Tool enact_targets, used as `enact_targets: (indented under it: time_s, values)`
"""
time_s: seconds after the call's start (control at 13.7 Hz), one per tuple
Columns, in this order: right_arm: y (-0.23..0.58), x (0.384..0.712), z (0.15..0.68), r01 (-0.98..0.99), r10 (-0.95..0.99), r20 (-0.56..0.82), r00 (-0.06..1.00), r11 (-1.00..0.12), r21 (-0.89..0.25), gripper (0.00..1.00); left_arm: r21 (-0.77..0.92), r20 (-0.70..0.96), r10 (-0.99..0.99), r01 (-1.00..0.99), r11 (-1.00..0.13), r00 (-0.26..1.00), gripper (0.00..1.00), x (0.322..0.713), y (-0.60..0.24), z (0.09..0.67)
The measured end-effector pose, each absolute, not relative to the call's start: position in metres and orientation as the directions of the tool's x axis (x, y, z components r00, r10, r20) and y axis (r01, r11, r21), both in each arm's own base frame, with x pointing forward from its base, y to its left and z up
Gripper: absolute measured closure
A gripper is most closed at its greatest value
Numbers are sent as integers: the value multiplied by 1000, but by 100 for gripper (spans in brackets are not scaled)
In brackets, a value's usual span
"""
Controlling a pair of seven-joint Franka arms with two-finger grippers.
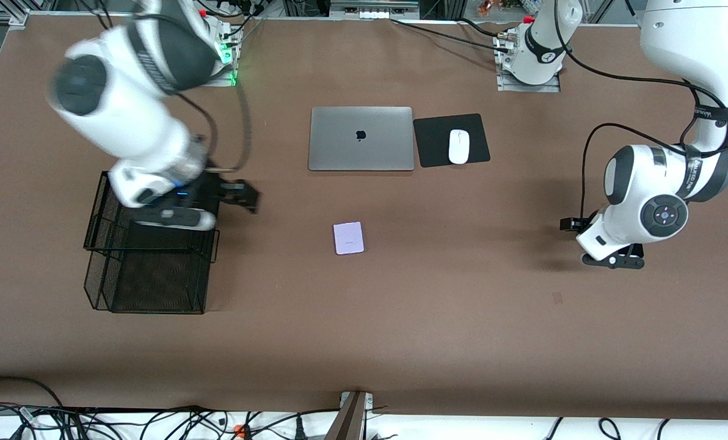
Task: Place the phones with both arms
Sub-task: 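Reach the right gripper to the white phone while the left gripper returns, then grasp the white phone with the right gripper while the left grasps the flip phone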
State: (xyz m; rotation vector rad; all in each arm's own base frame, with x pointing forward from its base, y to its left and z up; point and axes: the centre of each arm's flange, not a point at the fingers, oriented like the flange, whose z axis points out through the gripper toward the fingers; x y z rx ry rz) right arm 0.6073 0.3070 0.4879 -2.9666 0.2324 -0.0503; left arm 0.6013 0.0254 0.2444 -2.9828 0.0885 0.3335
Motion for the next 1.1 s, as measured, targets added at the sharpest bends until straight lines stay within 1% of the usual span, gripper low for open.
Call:
enact_targets:
  time_s: [0.15, 0.29, 0.44, 0.51, 0.66, 0.8, 0.95, 1.1]
  values:
    - [365, 602, 452, -129, -130, -2, 991, -975, -181, 0, -124, -183, -24, -48, -991, 983, 0, 588, 43, 229]
    - [403, 597, 412, -93, -92, -17, 996, -978, -189, 0, -119, -151, -13, -31, -992, 988, 0, 580, 59, 220]
    - [432, 588, 374, -46, -44, -15, 999, -984, -170, 0, -114, -129, -10, -24, -993, 992, 0, 575, 78, 216]
    - [445, 581, 356, -9, -9, -6, 1000, -990, -142, 0, -112, -116, -10, -23, -993, 993, 0, 574, 86, 215]
    - [464, 569, 322, 59, 59, 8, 998, -996, -73, 0, -112, -81, 1, -8, -994, 997, 0, 572, 98, 210]
    - [471, 566, 295, 106, 105, 33, 994, -994, -27, 0, -112, -55, 19, 13, -994, 998, 0, 570, 110, 205]
    - [476, 569, 276, 133, 131, 78, 988, -991, -26, 0, -112, -39, 38, 33, -993, 999, 0, 567, 120, 203]
    - [480, 573, 258, 143, 136, 117, 984, -988, -58, 0, -108, -12, 63, 61, -992, 998, 0, 565, 121, 199]
